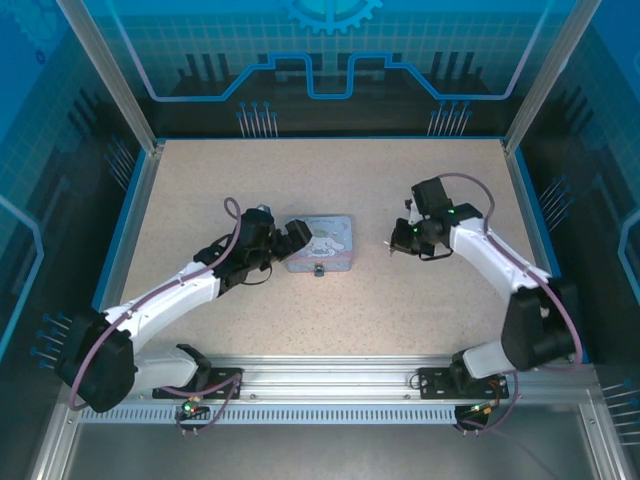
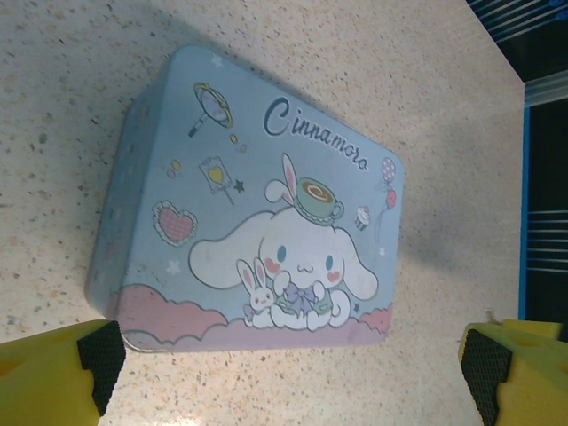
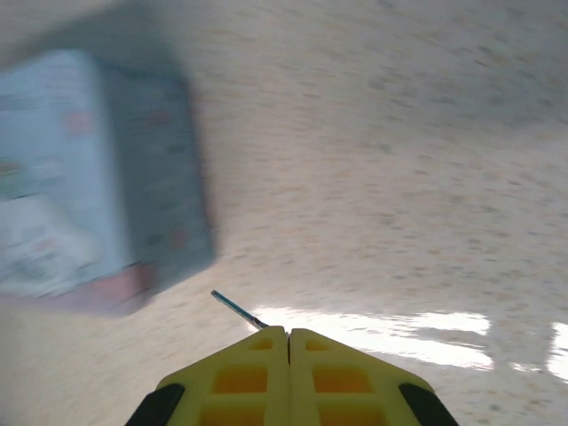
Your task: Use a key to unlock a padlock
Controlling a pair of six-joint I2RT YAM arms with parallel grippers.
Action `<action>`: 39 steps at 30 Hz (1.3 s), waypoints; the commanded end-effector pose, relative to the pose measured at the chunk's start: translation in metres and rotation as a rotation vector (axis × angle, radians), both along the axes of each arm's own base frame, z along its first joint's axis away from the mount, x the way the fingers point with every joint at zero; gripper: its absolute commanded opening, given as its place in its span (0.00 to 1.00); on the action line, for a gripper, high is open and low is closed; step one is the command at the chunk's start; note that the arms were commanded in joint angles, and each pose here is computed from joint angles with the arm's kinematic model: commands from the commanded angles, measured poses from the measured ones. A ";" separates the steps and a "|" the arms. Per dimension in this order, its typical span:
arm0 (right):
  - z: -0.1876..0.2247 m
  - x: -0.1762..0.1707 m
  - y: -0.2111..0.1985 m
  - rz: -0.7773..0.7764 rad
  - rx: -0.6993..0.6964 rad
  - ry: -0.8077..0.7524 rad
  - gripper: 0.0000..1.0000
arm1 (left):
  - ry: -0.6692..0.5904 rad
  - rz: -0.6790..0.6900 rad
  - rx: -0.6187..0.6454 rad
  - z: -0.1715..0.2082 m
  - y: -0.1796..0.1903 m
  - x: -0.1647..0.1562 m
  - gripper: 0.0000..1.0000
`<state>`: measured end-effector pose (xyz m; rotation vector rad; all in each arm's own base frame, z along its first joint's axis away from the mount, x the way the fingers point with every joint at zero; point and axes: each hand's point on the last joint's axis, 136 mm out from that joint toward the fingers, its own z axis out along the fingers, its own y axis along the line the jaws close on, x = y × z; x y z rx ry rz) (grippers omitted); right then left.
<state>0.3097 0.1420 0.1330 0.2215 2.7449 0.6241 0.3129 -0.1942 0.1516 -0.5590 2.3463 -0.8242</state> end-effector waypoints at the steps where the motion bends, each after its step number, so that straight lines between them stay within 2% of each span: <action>1: 0.048 -0.016 0.039 0.162 0.229 -0.105 0.00 | -0.057 -0.093 -0.092 0.034 -0.021 -0.003 0.99; 8: 0.100 -0.040 0.071 0.345 0.475 -0.217 0.00 | -0.093 -0.192 -0.220 0.065 -0.053 -0.008 0.99; 13: 0.099 -0.044 0.080 0.324 0.501 -0.190 0.00 | -0.125 -0.196 -0.300 0.085 -0.067 -0.008 0.99; 17: 0.085 -0.046 0.092 0.276 0.480 -0.134 0.00 | -0.155 -0.216 -0.357 0.094 -0.077 -0.008 0.92; 26: 0.052 -0.040 0.099 0.155 0.411 0.003 0.00 | -0.229 -0.382 -0.289 0.086 -0.087 -0.021 0.64; 39: 0.046 -0.031 0.109 0.132 0.436 0.056 0.00 | -0.178 -0.485 -0.250 0.044 -0.108 -0.018 0.51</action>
